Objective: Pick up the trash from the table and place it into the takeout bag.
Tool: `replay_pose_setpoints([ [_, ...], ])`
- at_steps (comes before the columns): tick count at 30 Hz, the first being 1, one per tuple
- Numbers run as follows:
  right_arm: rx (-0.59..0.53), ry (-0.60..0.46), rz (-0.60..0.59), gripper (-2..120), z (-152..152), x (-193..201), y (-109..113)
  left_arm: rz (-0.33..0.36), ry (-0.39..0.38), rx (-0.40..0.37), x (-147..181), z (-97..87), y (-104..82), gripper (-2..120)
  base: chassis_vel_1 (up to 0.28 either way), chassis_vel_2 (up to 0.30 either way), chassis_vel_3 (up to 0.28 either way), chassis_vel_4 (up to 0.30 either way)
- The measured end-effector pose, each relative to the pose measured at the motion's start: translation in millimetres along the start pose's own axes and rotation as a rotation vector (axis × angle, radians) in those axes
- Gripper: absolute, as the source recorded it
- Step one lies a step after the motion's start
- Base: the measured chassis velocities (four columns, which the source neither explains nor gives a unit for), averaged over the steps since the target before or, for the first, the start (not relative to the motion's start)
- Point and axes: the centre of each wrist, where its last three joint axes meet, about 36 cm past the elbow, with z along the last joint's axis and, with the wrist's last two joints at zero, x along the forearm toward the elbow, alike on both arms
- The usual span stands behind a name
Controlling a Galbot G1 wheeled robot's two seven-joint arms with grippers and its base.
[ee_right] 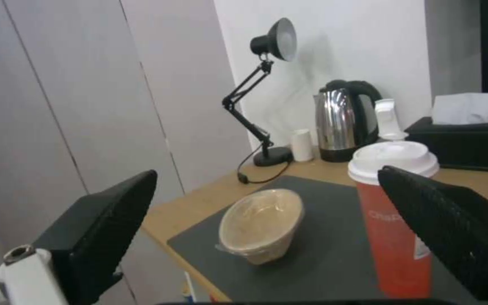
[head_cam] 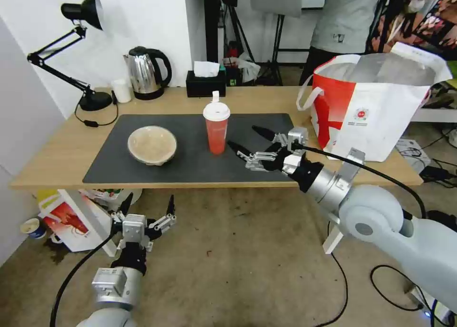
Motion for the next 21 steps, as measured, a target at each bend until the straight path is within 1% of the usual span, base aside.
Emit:
replay_pose_setpoints([
  [6, -0.008, -0.001, -0.011, 100, 1, -8, -3, 0.0, 0.0, 0.0, 0, 0.0, 0.0, 100, 0.0, 0.0, 0.0, 0.0],
  [11, 0.006, -0.002, -0.01, 100, 1, -15, -7, 0.0, 0.0, 0.0, 0, 0.0, 0.0, 100, 0.0, 0.0, 0.0, 0.0],
  [14, 0.04, 0.009, 0.016, 100, -1, -19, -13, 0.0, 0.0, 0.0, 0, 0.0, 0.0, 100, 0.0, 0.0, 0.0, 0.0],
  [21, 0.054, 0.023, 0.048, 100, -1, -22, -16, 0.0, 0.0, 0.0, 0, 0.0, 0.0, 100, 0.0, 0.0, 0.0, 0.0],
])
